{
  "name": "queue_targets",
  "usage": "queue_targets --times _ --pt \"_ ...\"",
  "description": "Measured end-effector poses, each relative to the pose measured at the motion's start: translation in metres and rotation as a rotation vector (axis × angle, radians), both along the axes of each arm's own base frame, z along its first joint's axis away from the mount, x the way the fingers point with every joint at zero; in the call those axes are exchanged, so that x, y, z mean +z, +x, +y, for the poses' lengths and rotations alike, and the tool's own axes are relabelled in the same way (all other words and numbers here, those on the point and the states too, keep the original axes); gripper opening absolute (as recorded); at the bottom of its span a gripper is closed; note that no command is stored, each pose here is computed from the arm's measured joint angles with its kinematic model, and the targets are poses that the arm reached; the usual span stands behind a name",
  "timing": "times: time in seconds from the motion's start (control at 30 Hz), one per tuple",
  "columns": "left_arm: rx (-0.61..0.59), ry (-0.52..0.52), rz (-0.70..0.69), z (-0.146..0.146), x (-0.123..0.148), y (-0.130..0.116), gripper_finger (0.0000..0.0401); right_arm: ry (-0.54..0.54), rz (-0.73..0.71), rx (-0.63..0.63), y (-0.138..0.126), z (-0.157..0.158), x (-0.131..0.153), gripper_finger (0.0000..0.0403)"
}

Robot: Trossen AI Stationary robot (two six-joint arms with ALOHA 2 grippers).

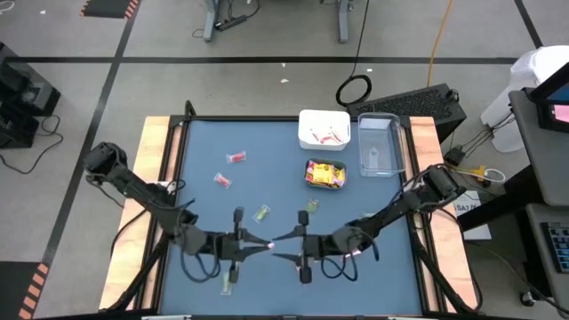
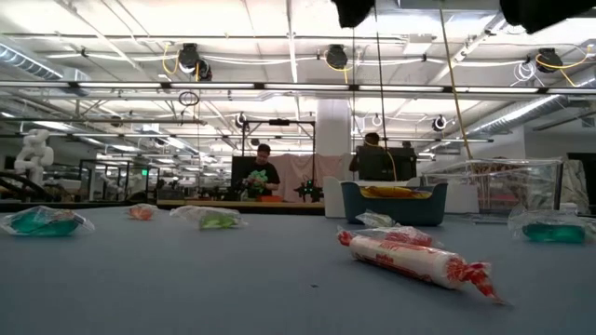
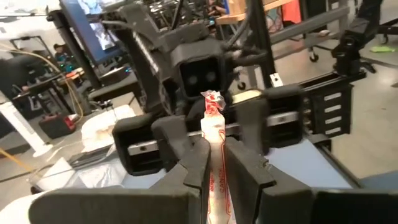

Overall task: Sort candy
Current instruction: Put the top left white candy into the white bin

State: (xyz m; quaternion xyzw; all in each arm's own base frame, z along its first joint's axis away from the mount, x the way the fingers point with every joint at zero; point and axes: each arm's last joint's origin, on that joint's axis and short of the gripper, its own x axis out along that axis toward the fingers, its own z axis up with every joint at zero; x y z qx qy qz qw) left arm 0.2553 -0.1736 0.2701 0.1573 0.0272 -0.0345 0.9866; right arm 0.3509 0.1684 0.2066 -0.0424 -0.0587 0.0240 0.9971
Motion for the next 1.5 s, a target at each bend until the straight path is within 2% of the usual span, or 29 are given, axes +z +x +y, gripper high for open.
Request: queue_targets --times 0.23,0.5,0.63,0.87,0.97,1.1,1.27,1.4,1.5 --pt "-0.037 -0.030 -0.032 0.014 0.004 0.011 0.0047 -0.015 0.021 -0.026 0.017 -0.005 0.015 0.0172" --pt "-0.056 -0.031 -0.031 0.017 0.004 0.013 0.0047 -0.021 0.018 -0.038 0.021 -0.010 0.017 0.0164" --pt "-0.056 -0.031 -0.030 0.017 0.004 0.013 0.0047 -0.020 0.017 -0.037 0.020 -0.010 0.017 0.0131" --pt "-0.062 -0.015 -0.002 0.016 0.000 0.013 0.0047 -0.020 0.016 -0.037 0.020 -0.009 0.017 0.0033" --pt "-0.066 -0.013 0.003 0.015 0.000 0.012 0.0051 -0.025 0.025 -0.035 0.020 -0.009 0.016 0.0023" --pt "-0.049 -0.002 0.009 0.014 0.001 0.009 0.0090 -0.020 0.041 -0.037 0.019 -0.008 0.016 0.0033" --pt "0.005 0.001 -0.004 0.008 0.007 -0.002 0.0169 -0.034 0.073 -0.085 0.014 -0.004 0.021 0.0048" --pt "0.087 -0.004 -0.016 0.003 0.015 -0.017 0.0218 -0.071 0.139 -0.152 0.005 -0.004 0.028 0.0038" --pt "0.120 -0.008 -0.026 -0.003 0.019 -0.025 0.0235 -0.138 0.188 -0.217 -0.002 -0.004 0.035 0.0036"
